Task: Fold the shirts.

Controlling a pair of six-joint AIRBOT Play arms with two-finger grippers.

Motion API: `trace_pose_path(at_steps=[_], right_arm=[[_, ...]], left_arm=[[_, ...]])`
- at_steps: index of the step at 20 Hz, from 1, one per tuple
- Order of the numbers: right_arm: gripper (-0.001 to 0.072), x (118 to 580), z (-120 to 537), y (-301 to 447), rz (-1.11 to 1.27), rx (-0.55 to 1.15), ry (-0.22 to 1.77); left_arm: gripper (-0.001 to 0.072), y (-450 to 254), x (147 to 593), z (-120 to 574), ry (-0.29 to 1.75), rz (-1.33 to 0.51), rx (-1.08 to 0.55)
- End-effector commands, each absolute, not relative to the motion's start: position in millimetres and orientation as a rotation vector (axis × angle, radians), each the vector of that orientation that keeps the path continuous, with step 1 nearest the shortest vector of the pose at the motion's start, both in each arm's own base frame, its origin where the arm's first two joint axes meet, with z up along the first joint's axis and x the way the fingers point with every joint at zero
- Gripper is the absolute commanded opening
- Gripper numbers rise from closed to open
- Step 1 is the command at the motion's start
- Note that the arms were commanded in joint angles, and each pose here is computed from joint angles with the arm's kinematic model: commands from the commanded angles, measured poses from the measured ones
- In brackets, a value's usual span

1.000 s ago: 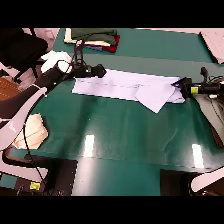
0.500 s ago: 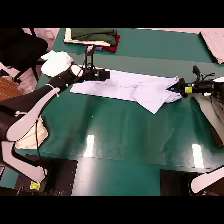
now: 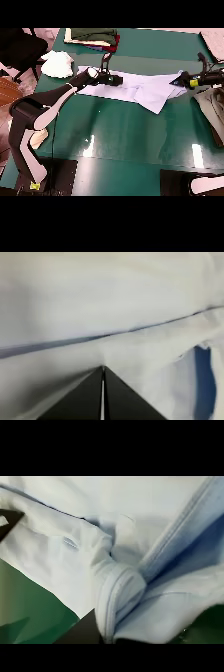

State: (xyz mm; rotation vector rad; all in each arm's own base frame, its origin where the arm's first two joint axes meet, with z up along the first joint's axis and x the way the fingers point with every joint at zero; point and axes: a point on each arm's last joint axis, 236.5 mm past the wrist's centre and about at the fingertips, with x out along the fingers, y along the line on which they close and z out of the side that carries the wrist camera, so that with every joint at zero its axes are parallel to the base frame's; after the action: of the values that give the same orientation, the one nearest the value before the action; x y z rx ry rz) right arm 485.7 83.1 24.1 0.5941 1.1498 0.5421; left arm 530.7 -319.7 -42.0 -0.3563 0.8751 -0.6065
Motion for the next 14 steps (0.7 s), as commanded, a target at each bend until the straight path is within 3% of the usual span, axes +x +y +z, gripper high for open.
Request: trace_pose_path(at_steps=[1, 10, 14], right_arm=[[0.0019, 497.4, 70.0, 88.0, 0.512, 0.564, 1.016], [0.002, 491.7, 158.9, 219.9, 0.754, 0.448, 0.898], [0.002, 486.6, 156.3, 285.3, 0.859, 0.432, 0.943]], left_arm=[[0.0022, -341.8, 510.4, -61.9, 0.949, -0.665, -0.336], [0.0022, -376.3, 492.0, -67.9, 0.953, -0.701, -0.33], [0.0022, -380.6, 490.0, -64.2, 0.964, -0.706, -0.378]])
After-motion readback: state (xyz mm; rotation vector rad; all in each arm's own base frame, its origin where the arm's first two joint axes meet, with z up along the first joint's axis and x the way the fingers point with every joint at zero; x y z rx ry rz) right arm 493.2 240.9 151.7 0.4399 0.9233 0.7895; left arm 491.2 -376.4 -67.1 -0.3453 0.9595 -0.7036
